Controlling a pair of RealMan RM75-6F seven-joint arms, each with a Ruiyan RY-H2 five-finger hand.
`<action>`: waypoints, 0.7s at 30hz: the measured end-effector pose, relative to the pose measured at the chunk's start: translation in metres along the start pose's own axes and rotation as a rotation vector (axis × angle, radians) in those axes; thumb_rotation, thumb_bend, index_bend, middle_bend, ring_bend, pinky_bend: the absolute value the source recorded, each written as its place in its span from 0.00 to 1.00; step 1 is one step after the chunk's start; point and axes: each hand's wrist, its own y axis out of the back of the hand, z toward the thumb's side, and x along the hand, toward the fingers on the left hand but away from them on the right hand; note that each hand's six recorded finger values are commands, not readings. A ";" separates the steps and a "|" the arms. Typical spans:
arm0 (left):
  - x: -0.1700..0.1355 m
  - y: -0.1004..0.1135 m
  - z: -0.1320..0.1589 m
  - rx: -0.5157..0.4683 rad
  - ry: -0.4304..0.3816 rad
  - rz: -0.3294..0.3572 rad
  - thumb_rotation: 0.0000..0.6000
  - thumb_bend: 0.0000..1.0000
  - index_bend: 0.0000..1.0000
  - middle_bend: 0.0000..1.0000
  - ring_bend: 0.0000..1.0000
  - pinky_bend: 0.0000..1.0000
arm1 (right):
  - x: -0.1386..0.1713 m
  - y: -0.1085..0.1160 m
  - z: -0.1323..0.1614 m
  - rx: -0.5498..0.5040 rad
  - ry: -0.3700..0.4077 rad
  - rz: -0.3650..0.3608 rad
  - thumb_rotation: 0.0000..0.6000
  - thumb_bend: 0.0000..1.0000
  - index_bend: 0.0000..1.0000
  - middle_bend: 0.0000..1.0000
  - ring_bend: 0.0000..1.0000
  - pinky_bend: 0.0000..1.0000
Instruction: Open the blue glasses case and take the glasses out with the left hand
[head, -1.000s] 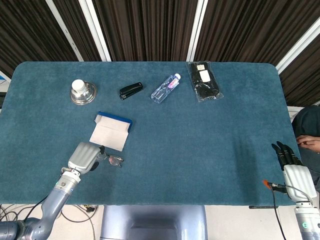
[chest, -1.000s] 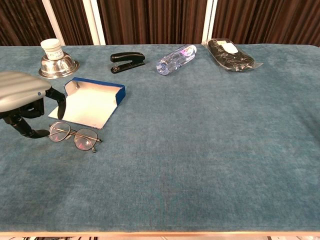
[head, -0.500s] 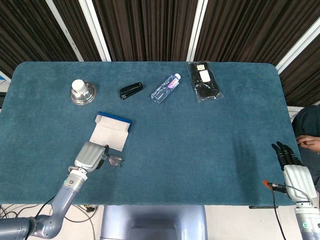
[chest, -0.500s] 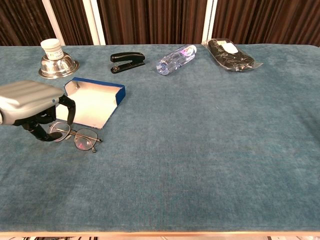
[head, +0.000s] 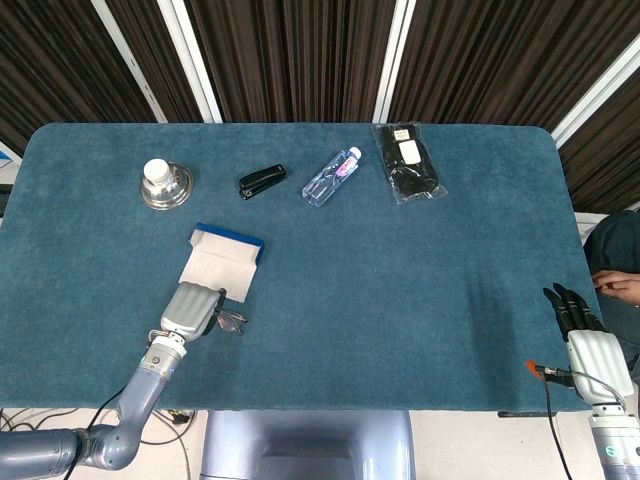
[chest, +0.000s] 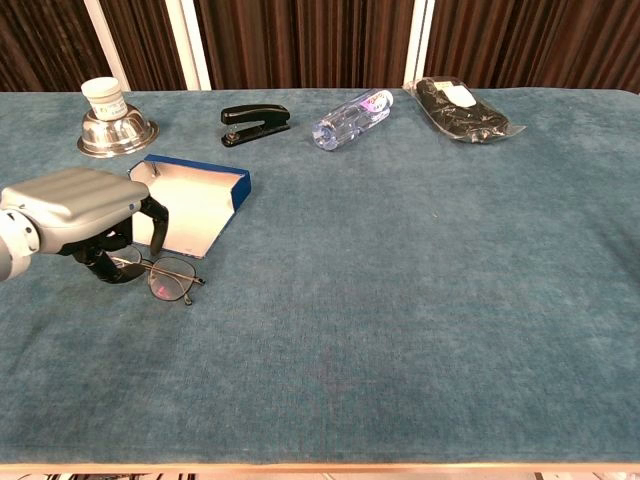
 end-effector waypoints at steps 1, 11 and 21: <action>0.001 0.000 0.000 0.001 0.000 0.000 1.00 0.34 0.51 1.00 0.97 1.00 | 0.000 0.000 0.000 0.000 0.000 0.000 1.00 0.14 0.00 0.00 0.00 0.23; 0.003 -0.002 -0.001 0.003 0.011 -0.002 1.00 0.35 0.52 1.00 0.97 1.00 | 0.000 0.000 0.000 -0.001 0.001 0.000 1.00 0.14 0.00 0.00 0.00 0.23; 0.005 -0.005 0.002 -0.010 0.013 -0.006 1.00 0.36 0.52 1.00 0.97 1.00 | 0.000 0.000 0.000 -0.002 0.000 0.001 1.00 0.14 0.00 0.00 0.00 0.23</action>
